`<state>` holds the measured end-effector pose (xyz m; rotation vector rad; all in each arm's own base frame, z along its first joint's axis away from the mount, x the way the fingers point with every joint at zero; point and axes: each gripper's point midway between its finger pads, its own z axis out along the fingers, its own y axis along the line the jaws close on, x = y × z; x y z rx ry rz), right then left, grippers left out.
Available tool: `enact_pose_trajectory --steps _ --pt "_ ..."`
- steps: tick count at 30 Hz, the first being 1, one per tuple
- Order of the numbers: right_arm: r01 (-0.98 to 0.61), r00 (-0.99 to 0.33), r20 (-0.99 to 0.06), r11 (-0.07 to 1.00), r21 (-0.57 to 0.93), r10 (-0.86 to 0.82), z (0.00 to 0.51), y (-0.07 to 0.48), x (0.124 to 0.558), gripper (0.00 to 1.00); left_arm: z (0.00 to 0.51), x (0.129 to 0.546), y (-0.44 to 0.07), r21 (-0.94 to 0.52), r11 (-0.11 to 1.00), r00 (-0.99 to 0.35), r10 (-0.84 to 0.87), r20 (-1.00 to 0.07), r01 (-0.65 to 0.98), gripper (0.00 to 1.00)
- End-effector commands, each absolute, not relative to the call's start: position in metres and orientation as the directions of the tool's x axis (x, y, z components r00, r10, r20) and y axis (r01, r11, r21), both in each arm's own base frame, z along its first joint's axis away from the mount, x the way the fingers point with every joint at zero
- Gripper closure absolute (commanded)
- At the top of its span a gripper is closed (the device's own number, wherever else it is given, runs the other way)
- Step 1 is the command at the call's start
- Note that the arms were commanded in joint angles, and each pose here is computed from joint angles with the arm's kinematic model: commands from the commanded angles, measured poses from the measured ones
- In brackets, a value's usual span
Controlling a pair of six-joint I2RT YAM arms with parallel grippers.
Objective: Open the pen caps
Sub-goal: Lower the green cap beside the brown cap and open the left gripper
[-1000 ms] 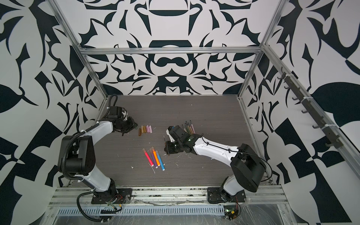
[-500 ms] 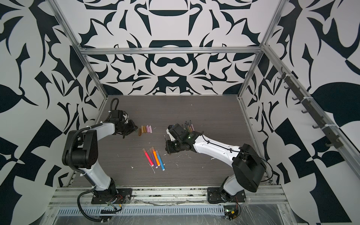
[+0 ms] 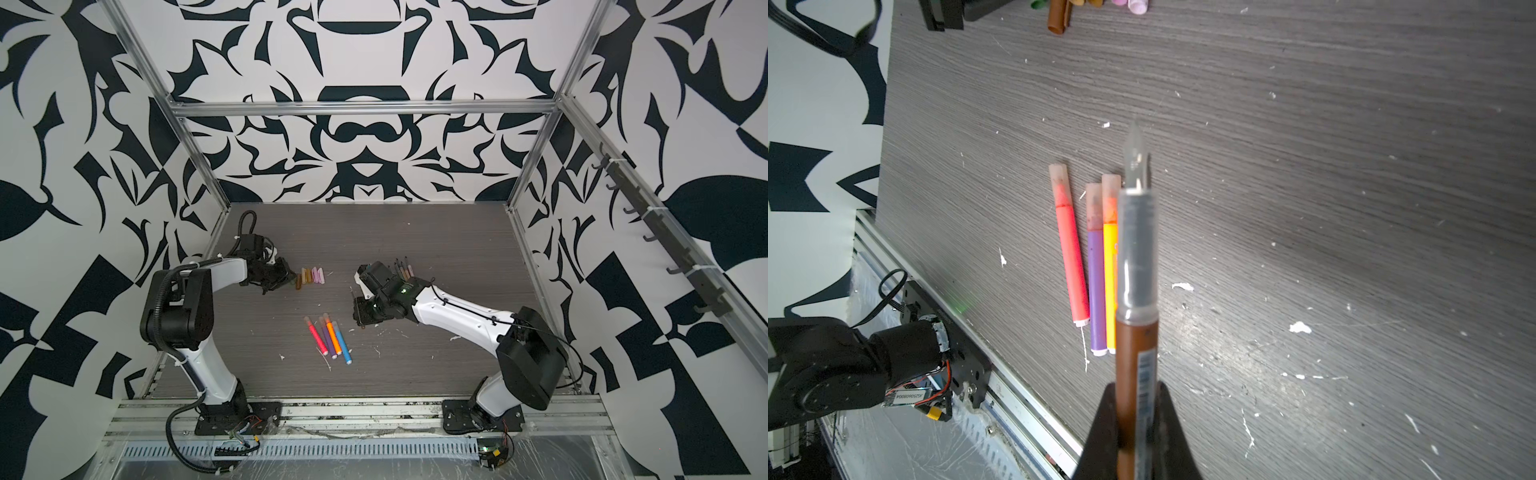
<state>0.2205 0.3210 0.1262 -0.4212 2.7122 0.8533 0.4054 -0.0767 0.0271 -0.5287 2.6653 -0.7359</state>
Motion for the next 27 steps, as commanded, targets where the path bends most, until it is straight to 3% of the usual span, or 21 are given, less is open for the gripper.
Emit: enact_pose_trajectory --steps 1,9,23,27 --pt "-0.372 -0.907 -0.378 0.777 0.508 -0.187 0.143 0.324 0.228 1.0 0.029 0.404 -0.079 -0.546 0.796 -0.888 -0.419 -0.189 -0.259 0.88" --pt "-0.373 -0.906 -0.378 0.778 0.505 -0.19 0.142 0.324 0.229 1.0 0.031 0.403 -0.077 -0.541 0.798 -0.885 -0.424 -0.194 -0.264 0.61" --pt "-0.375 -0.903 -0.382 0.796 0.476 -0.196 0.14 0.318 0.23 1.0 0.037 0.405 -0.079 -0.553 0.791 -0.879 -0.432 -0.202 -0.261 0.59" --pt "-0.395 -0.879 -0.411 0.851 0.347 -0.241 0.141 0.3 0.241 1.0 0.054 0.403 -0.078 -0.58 0.772 -0.853 -0.464 -0.236 -0.259 0.6"
